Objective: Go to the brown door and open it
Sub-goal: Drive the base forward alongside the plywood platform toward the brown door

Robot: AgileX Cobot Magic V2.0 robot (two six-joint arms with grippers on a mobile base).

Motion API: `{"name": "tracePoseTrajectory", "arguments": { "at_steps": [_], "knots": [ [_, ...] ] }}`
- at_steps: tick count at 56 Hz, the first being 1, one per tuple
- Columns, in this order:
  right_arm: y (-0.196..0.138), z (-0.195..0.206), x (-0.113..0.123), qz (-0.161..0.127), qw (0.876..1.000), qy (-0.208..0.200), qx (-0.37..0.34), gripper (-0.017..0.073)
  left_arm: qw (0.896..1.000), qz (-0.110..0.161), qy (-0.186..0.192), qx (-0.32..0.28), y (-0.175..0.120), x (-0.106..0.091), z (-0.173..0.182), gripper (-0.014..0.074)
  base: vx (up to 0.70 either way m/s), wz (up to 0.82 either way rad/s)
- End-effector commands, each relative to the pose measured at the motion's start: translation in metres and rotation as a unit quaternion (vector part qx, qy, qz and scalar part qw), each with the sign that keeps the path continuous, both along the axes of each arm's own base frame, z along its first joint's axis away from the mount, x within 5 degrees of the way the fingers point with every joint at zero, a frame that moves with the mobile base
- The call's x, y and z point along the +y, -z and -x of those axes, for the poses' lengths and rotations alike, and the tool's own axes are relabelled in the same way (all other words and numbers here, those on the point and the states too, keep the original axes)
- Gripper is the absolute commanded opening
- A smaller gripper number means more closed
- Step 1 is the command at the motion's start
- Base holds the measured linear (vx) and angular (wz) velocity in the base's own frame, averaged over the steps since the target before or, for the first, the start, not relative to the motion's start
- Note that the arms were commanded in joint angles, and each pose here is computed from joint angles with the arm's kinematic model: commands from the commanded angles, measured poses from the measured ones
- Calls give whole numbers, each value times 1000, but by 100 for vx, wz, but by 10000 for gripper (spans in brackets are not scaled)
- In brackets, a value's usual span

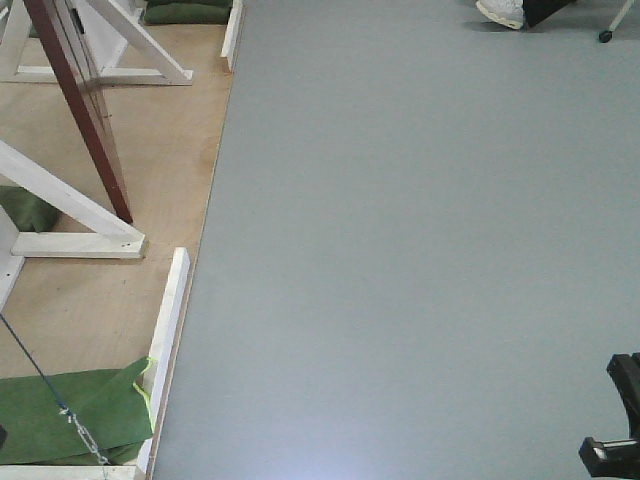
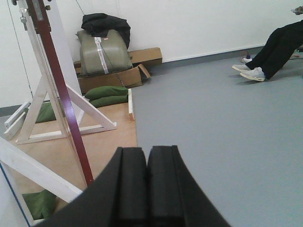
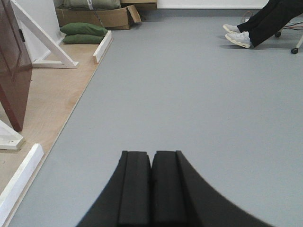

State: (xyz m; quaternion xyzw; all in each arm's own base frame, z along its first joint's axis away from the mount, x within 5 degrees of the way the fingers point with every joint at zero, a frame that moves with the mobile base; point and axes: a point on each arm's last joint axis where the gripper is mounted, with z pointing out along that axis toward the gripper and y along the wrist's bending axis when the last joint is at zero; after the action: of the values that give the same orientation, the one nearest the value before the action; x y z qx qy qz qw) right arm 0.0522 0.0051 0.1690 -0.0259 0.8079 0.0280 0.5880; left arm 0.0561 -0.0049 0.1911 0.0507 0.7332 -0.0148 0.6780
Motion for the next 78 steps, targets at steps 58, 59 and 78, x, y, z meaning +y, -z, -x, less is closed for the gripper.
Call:
{"name": "tracePoseTrajectory", "arguments": {
  "at_steps": [58, 59, 78],
  "knots": [
    [-6, -2, 0, 3, 999, 1, -41, 0, 998, 13, 1, -58, -16, 0, 2, -6, 24, -1],
    [-6, -2, 0, 3, 999, 1, -41, 0, 998, 13, 1, -58, -16, 0, 2, -6, 35, 1],
    [-6, -2, 0, 3, 999, 1, -41, 0, 998, 13, 1, -58, -16, 0, 2, -6, 35, 11]
  ]
}}
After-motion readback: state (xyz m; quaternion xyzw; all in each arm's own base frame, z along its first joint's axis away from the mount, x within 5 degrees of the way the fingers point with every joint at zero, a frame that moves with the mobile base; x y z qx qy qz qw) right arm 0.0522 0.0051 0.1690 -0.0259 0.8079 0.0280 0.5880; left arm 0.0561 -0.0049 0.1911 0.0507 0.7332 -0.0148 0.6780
